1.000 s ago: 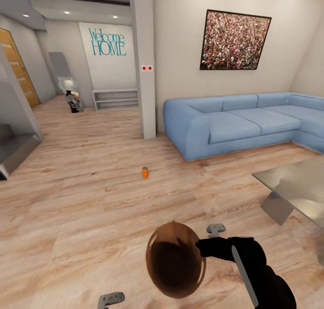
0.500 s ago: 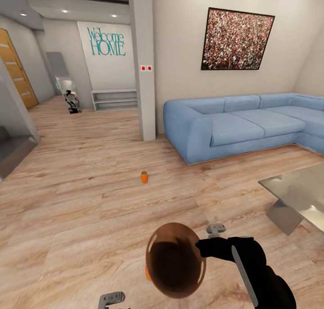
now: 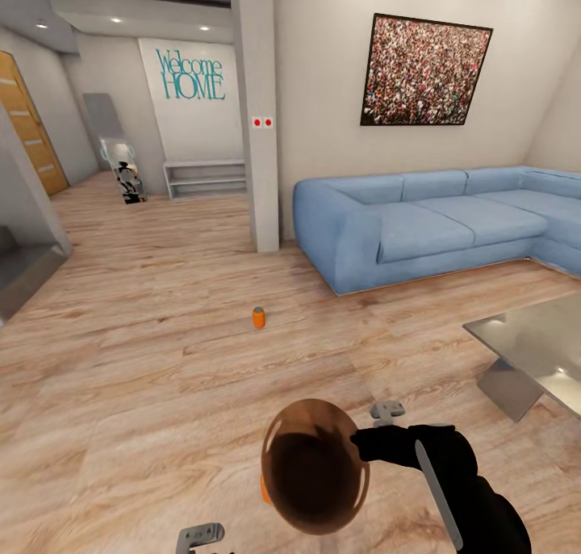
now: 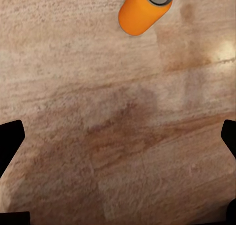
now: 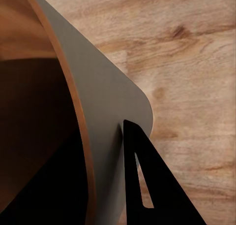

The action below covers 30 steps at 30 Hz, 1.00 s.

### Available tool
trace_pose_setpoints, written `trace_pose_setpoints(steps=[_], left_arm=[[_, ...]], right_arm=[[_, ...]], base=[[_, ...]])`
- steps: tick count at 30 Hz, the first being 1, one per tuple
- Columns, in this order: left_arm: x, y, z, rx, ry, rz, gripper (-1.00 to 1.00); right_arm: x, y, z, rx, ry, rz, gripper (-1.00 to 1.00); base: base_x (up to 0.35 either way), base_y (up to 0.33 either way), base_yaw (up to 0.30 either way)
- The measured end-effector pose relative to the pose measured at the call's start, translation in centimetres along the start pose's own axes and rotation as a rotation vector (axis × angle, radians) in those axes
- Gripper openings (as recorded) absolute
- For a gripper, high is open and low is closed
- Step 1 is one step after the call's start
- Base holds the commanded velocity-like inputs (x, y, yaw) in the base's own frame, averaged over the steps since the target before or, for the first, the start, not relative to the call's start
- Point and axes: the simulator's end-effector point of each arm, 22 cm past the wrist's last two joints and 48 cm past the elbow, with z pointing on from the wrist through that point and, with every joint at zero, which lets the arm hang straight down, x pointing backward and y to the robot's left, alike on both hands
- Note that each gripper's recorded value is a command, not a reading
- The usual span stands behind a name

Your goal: Put the three can of soda from the living room inside the tash can in the kitchen.

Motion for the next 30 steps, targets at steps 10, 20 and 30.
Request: trace_pose_setpoints(steps=[10,20,30], left_arm=[[0.12,-0.14,0.03,0.003,0.002,0.006,1.0],[0.06,-0.39,0.01,0.012,0.002,0.012,1.0],[0.12,-0.1,0.01,0.006,0.003,0.011,1.0]], right_arm=[[-0.02,0.03,0.0,-0.001,-0.001,0.0,-1.0],[-0.06,0.04,-0.01,-0.003,-0.003,0.002,-1.0],[-0.08,-0.07,-0.02,0.002,-0.003,-0.002,-1.0]], base=[[0.026,0.0,0.0],[0.072,0.0,0.0],[0.177,0.0,0.0]])
